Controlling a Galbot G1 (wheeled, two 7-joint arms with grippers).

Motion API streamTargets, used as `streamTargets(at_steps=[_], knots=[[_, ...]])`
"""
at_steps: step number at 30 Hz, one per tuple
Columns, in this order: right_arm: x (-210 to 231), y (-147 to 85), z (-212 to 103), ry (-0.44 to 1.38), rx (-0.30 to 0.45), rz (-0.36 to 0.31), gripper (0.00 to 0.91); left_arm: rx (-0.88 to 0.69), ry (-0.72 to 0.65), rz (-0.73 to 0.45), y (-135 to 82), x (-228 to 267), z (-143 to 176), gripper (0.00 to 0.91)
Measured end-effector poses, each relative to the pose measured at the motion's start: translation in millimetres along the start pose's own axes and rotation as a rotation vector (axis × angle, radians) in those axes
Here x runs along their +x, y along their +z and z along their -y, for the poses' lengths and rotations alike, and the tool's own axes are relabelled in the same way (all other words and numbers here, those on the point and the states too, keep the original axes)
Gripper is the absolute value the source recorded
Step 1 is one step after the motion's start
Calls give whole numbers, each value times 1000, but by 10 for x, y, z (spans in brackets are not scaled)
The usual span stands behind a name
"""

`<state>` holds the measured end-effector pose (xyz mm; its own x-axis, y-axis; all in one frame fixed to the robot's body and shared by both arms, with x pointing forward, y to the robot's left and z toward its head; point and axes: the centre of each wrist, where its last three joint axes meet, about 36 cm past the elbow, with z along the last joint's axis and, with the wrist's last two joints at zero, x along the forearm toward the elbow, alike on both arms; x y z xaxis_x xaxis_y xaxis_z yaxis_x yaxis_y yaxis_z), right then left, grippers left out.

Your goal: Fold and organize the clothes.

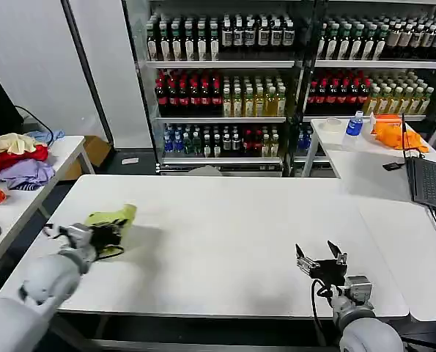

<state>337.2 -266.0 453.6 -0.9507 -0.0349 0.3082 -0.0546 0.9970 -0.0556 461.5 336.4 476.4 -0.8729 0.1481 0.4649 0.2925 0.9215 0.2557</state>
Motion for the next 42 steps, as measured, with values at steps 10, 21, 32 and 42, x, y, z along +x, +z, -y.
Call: streamTargets(at_steps=[10, 21, 32, 42], knots=[[67, -8, -6, 12, -4, -2, 907, -31, 112, 20, -215, -437, 728, 20], [60, -24, 3, 13, 8, -12, 907, 109, 218, 61, -531, -795, 1450, 907], [-70, -49, -72, -22, -22, -8, 907, 296, 245, 169, -770, -940, 1819, 907], [-596, -203, -475, -136, -173, -48, 907, 412, 94, 247, -654, -710, 1313, 907]])
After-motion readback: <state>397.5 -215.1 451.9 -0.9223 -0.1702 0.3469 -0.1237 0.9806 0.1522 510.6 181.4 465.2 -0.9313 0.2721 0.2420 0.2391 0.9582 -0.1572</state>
